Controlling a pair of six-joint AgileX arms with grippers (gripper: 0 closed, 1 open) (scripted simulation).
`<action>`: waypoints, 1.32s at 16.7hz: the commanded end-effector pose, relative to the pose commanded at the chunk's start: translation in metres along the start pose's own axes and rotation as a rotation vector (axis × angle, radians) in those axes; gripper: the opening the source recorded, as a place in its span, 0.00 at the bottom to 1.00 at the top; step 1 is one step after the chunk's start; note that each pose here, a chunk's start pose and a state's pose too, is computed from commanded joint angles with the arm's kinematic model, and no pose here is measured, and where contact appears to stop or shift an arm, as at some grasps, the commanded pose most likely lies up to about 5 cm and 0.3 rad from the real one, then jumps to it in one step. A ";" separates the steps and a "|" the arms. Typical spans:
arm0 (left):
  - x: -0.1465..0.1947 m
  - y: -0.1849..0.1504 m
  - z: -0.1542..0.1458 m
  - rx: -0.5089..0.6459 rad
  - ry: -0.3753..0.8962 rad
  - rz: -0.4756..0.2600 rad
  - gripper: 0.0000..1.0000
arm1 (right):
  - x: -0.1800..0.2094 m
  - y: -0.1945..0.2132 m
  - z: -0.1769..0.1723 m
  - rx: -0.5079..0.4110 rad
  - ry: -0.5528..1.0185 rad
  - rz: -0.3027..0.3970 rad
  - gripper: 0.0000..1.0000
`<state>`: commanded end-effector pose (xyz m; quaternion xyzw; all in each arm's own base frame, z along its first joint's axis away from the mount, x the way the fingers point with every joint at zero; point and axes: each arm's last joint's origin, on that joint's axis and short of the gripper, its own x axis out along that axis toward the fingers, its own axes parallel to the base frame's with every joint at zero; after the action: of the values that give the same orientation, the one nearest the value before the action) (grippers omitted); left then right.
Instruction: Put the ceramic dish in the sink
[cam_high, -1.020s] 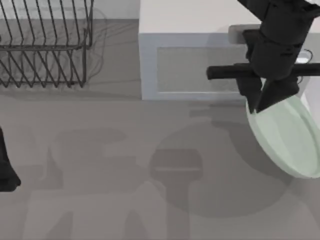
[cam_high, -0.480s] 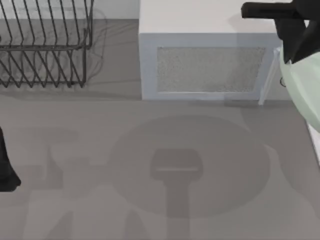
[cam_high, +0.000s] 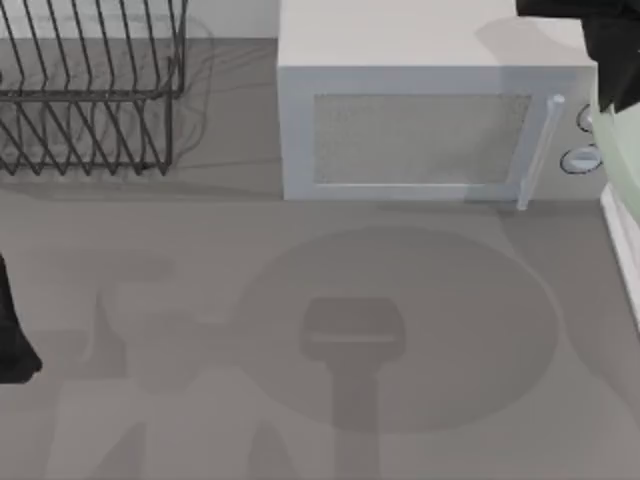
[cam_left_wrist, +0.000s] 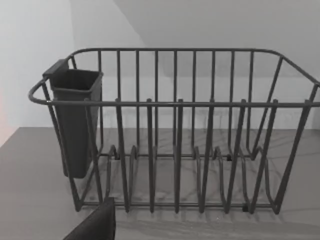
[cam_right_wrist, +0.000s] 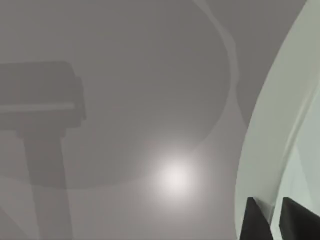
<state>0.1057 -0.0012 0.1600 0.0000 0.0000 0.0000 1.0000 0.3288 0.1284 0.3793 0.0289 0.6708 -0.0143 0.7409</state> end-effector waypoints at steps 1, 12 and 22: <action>0.000 0.000 0.000 0.000 0.000 0.000 1.00 | -0.001 -0.010 0.006 0.022 0.000 -0.012 0.00; 0.000 0.000 0.000 0.000 0.000 0.000 1.00 | 0.124 -0.136 0.135 0.033 0.111 -0.058 0.00; 0.000 0.000 0.000 0.000 0.000 0.000 1.00 | 0.175 -0.156 0.158 -0.051 0.096 -0.022 0.08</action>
<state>0.1057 -0.0012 0.1600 0.0000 0.0000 0.0000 1.0000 0.4942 -0.0336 0.2172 0.0033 0.7059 -0.0039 0.7083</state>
